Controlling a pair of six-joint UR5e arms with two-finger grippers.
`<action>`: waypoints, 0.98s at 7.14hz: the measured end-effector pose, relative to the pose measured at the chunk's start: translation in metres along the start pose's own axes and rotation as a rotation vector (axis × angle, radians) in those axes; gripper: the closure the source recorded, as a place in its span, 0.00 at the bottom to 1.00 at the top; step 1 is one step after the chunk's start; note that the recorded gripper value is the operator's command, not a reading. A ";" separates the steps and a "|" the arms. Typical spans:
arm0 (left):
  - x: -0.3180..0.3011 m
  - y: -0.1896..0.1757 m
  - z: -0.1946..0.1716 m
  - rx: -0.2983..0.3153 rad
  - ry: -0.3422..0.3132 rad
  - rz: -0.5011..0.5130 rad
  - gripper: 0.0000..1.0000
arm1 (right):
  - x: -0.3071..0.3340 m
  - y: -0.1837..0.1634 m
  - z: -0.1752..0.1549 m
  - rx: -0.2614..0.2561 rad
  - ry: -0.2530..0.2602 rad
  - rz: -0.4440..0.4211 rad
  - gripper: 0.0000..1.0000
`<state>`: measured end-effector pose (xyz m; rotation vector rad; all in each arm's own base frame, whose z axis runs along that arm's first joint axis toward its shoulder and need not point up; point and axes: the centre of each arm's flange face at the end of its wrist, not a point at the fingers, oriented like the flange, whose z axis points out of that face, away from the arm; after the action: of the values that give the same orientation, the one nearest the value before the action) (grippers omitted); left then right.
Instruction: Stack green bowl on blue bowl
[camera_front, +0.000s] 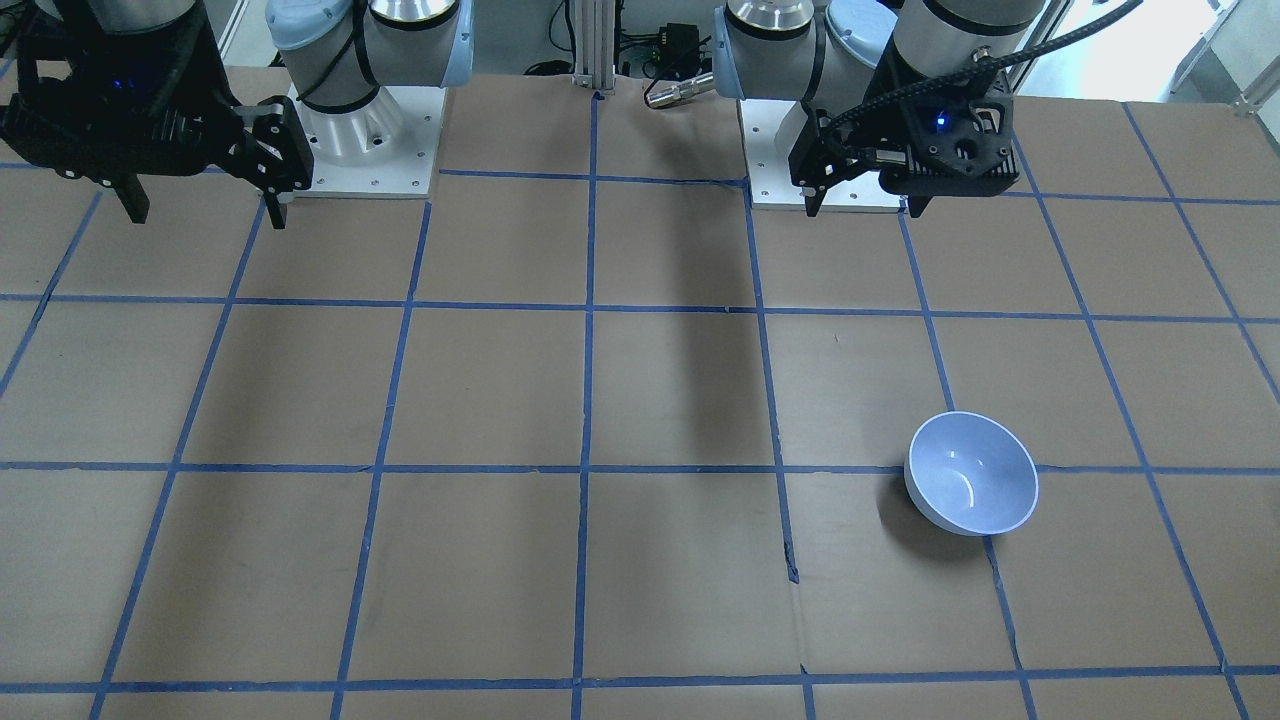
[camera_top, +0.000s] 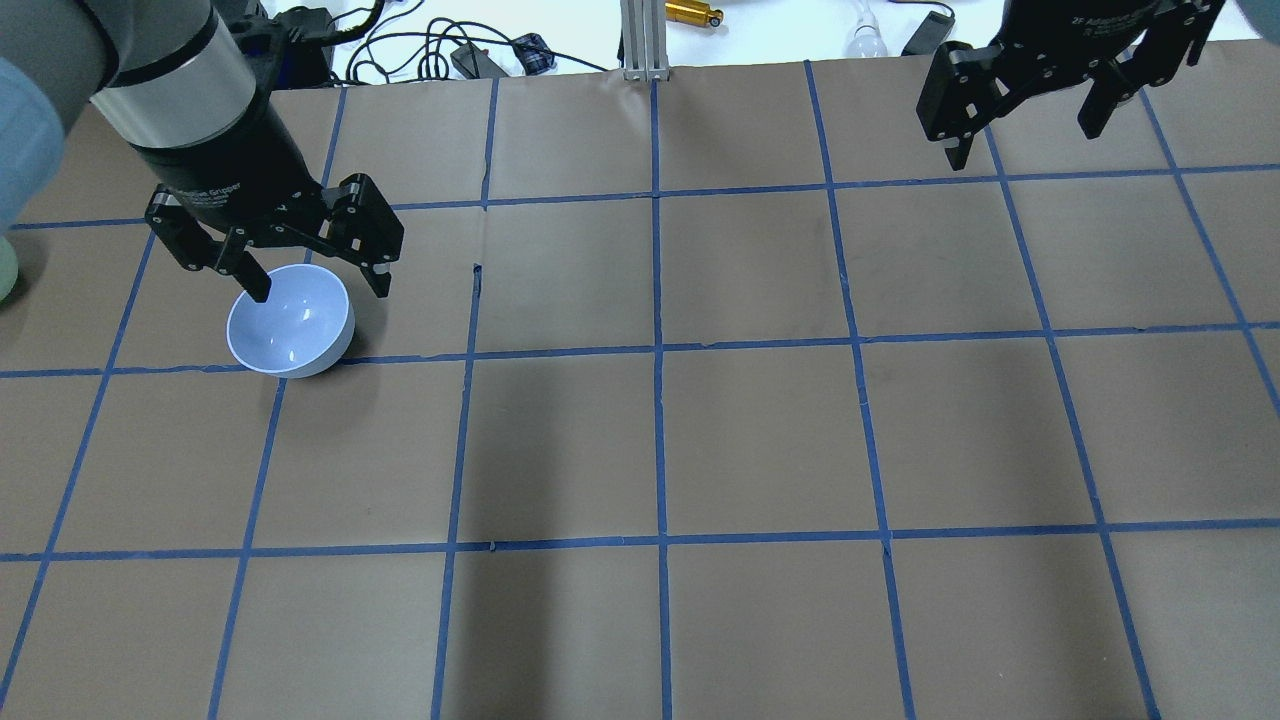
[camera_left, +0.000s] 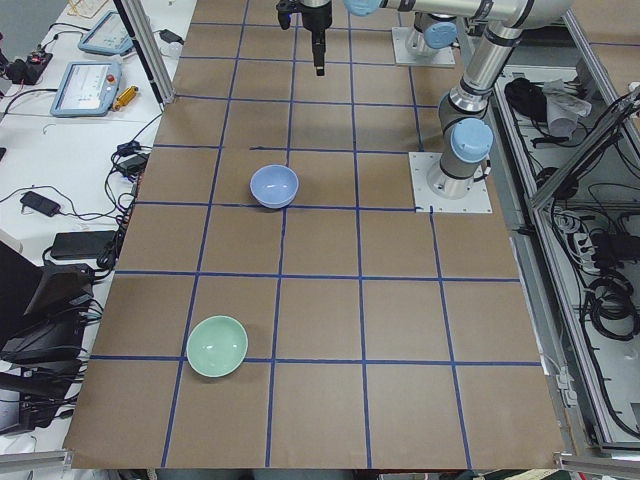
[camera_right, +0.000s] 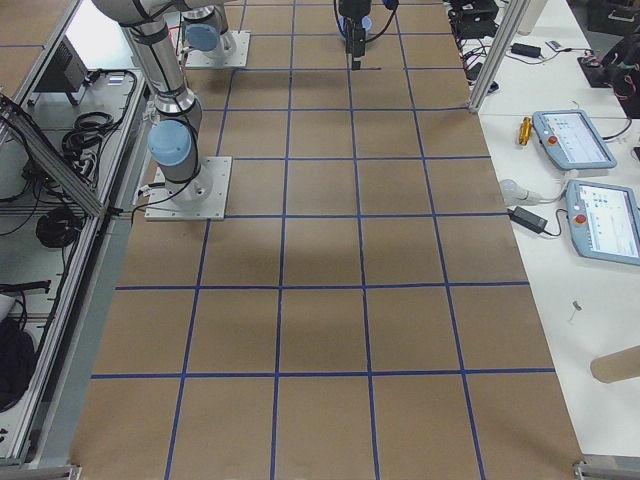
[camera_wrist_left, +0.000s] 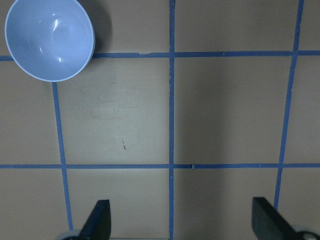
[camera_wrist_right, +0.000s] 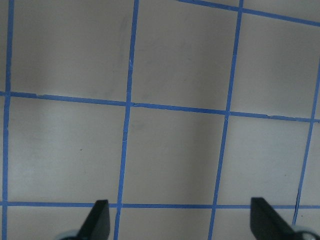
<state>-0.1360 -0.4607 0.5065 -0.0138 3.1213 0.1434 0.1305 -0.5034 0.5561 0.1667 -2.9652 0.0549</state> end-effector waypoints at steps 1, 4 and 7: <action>0.000 0.000 0.000 0.000 0.000 0.000 0.00 | 0.000 0.000 0.000 0.000 0.000 0.000 0.00; -0.001 0.000 0.001 -0.002 0.000 0.000 0.00 | 0.000 0.000 0.000 0.000 0.000 0.001 0.00; -0.004 0.002 -0.001 0.001 0.001 -0.007 0.00 | 0.000 0.000 0.000 0.000 0.000 0.001 0.00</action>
<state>-0.1322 -0.4591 0.5075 -0.0242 3.1220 0.1412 0.1303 -0.5035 0.5561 0.1659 -2.9653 0.0549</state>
